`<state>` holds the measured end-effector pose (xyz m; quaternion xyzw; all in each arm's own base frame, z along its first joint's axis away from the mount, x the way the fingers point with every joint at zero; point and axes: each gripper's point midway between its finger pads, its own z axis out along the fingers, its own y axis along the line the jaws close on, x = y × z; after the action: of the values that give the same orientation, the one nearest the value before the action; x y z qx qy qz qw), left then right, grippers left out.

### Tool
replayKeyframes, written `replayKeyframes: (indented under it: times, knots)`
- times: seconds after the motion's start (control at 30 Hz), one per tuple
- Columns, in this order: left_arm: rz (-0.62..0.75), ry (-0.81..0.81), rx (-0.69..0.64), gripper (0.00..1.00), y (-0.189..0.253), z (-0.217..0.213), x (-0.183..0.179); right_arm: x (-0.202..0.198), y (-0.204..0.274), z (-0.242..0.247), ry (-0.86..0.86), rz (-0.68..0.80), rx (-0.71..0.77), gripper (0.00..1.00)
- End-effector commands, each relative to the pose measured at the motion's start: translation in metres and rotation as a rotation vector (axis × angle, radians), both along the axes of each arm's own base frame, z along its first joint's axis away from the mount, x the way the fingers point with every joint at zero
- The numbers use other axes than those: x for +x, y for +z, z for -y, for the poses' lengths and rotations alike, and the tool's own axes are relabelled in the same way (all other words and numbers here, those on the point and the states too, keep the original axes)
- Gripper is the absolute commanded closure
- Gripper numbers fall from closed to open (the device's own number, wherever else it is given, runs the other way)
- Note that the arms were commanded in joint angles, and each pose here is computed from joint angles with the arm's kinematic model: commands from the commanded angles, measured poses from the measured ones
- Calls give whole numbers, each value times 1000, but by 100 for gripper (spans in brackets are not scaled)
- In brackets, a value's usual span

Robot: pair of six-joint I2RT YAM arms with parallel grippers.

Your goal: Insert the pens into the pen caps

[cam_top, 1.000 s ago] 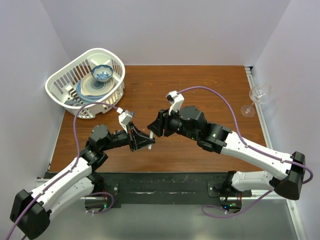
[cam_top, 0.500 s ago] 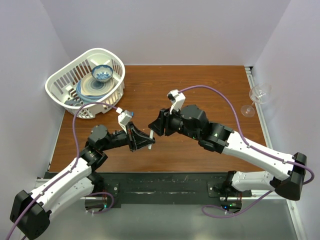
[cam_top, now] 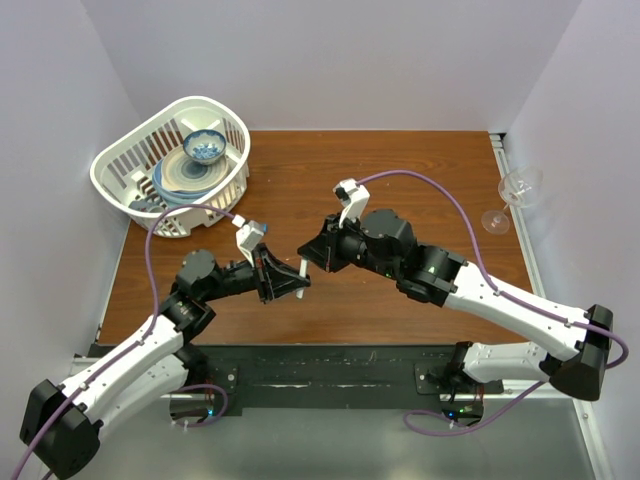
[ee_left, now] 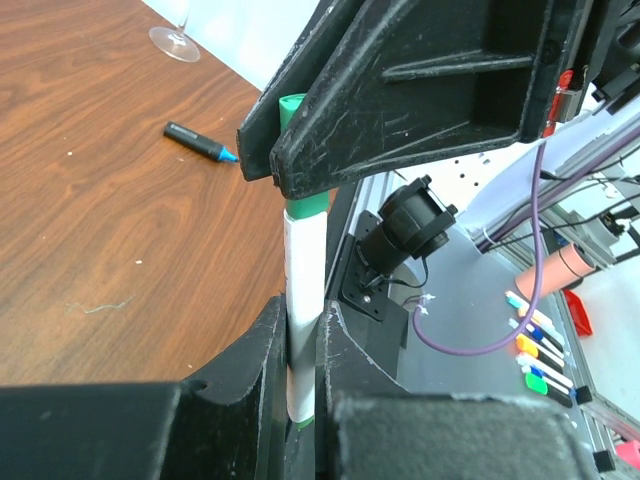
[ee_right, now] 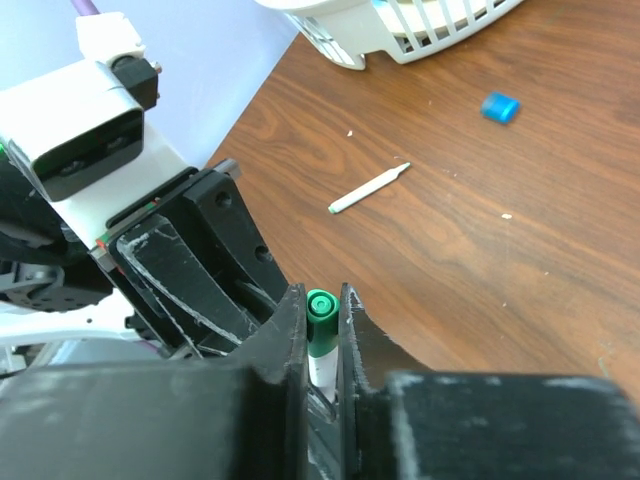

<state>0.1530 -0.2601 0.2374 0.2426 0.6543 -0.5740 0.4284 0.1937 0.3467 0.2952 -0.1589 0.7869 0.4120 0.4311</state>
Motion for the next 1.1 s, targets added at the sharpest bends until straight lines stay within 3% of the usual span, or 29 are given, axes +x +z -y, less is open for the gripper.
replayKeyframes:
  times: [0.0, 0.13, 0.4, 0.6, 0.73, 1.07]
  knots:
    - [100, 80, -50, 100, 28, -3, 16, -11, -6, -9, 61, -33, 25, 100]
    - [140, 152, -68, 100, 36, -5, 30, -21, -42, -7, 76, -110, -11, 100]
    - [196, 234, -38, 100, 35, -8, 51, -42, -69, -4, 153, -196, -46, 100]
    - [225, 201, -21, 100, 38, -3, 56, -63, -104, 11, 203, -279, -121, 100]
    - [259, 156, -40, 100, 50, 2, 52, -83, -105, 8, 307, -303, -65, 100]
    - [209, 114, -109, 100, 51, 8, 55, -107, -127, 8, 361, -377, 14, 100]
